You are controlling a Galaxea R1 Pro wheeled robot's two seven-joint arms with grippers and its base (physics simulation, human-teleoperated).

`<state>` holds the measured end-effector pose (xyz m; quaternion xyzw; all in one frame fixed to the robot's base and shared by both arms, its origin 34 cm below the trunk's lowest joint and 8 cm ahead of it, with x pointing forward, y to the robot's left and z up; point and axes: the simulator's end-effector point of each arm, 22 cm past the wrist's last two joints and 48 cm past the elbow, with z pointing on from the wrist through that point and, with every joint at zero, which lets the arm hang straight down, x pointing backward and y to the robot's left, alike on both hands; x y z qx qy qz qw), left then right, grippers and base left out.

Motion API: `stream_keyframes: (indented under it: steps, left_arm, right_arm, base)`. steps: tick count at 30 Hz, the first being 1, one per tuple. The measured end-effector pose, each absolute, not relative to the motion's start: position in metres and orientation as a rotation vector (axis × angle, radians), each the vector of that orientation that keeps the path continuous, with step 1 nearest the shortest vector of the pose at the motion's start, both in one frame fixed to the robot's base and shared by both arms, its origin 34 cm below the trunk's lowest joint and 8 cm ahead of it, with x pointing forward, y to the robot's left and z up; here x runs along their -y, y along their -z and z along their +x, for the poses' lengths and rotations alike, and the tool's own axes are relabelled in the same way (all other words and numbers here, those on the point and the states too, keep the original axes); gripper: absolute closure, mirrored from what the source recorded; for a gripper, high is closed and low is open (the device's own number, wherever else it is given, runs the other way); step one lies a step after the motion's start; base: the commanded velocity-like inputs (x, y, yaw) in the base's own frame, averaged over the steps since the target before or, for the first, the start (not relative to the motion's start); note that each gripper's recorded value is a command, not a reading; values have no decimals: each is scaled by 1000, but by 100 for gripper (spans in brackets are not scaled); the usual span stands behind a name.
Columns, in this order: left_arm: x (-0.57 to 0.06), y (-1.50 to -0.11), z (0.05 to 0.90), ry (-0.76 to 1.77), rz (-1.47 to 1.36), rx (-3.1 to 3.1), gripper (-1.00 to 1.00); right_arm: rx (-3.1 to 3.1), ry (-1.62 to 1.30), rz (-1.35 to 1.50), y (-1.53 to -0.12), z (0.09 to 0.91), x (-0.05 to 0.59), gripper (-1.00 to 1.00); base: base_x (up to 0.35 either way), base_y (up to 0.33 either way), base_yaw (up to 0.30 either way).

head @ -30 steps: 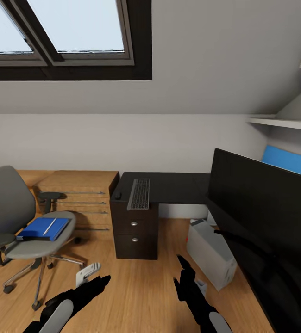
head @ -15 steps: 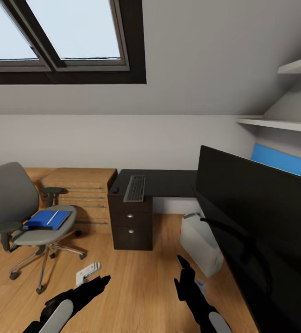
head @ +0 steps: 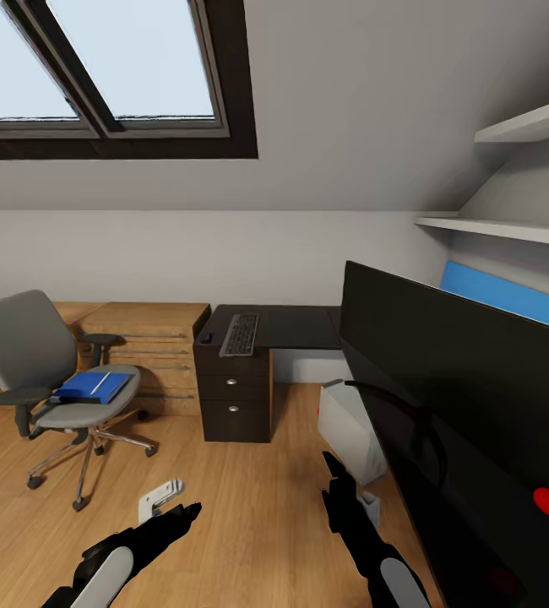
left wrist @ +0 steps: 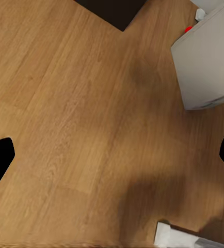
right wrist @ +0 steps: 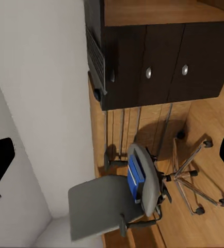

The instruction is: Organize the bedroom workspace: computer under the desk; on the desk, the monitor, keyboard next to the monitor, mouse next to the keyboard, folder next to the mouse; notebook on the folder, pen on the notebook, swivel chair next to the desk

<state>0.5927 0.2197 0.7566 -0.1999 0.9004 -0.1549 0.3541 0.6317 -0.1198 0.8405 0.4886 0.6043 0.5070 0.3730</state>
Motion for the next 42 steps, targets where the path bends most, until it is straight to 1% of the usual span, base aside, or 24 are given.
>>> stream_keyframes:
  steps: [8,21,28,35,42]
  left_arm:
    - [-220,-757,593,401,-517,-2327,-100]
    - [-220,-757,593,399,-517,-2327,-100]
    - [-220,-757,593,399,-518,-2328,-100]
    - [-220,-756,592,396,-519,-2329,-100]
    - [-217,-743,584,378,-503,-2366,-100]
  right_arm:
    - [-1556,-1290,1239,-841,632,120,-100]
    - [-1685,-1143,1197,-820,627,122,-100]
    - [-1685,-1142,1198,-820,627,122,-100]
    - [-1684,-1141,1197,-821,627,123,-100]
    - [-1676,-1141,1191,-824,628,124,-100]
  base:
    - [-302,-137,0]
    - [-302,-142,0]
    - [-300,-163,0]
    - [-263,-228,0]
    - [-171,-297,0]
